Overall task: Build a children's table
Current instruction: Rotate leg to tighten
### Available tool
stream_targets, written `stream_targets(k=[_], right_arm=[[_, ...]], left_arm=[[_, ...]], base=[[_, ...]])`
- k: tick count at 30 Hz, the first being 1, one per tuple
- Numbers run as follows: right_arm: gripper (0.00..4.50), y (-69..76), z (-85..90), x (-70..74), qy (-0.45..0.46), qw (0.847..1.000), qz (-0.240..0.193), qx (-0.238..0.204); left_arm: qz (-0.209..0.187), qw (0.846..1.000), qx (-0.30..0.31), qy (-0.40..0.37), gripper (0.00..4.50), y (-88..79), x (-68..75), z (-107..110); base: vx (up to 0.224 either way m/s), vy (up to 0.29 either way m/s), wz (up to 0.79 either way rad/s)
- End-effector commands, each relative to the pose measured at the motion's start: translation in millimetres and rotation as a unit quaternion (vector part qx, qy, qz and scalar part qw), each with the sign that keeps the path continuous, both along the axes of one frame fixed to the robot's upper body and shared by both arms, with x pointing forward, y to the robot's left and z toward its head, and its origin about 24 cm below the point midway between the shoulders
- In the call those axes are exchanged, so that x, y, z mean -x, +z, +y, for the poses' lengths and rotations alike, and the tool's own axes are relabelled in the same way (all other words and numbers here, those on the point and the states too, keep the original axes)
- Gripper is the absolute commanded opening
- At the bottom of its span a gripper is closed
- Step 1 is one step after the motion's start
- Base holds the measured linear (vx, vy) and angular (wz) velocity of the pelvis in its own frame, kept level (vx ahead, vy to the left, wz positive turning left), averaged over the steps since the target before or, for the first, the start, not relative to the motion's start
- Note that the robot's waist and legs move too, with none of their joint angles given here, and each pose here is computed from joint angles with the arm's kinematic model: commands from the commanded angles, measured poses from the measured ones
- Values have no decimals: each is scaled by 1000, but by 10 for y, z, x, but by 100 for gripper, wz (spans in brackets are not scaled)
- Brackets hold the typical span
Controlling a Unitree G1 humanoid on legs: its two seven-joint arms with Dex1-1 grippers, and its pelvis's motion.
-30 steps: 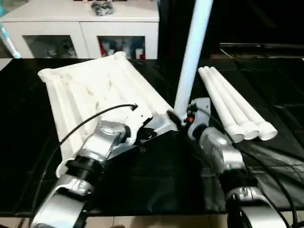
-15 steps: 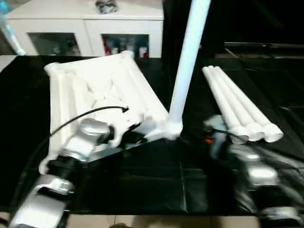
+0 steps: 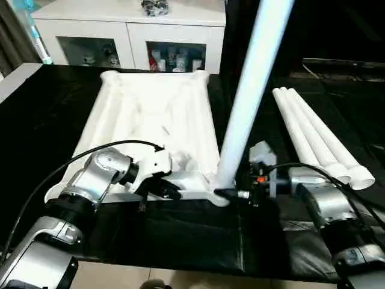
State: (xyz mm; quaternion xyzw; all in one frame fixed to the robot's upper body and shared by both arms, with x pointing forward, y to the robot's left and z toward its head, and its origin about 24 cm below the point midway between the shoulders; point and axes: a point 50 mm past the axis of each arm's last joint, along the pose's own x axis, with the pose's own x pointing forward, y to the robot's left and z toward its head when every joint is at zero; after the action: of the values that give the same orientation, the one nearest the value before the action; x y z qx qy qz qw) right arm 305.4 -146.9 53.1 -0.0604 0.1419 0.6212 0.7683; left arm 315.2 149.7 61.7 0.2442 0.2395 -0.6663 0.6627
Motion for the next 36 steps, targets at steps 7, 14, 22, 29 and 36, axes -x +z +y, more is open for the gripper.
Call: stream_targets(k=[7,14,22,29,36], right_arm=[[363,-6,18,-29,25,999,-4,22],[303,-59,8,-21,29,999,-5,40],[278,-62,45,-13,36,999,7,20],[277,-115,110,58,20,998,42,-34],[277,-279,405,32,-182,972,64,-135]], left_arm=[[9,999,-24,-47,0,-15,20,-59],[10,999,-24,-46,0,-30,22,-47],[13,999,-18,-39,0,-29,11,-39],[24,1000,2,-4,0,-39,-15,-85],[-5,978,118,172,0,46,-212,-491]], base=[[0,0,0],[0,0,0],[0,0,0],[0,0,0],[0,0,0]])
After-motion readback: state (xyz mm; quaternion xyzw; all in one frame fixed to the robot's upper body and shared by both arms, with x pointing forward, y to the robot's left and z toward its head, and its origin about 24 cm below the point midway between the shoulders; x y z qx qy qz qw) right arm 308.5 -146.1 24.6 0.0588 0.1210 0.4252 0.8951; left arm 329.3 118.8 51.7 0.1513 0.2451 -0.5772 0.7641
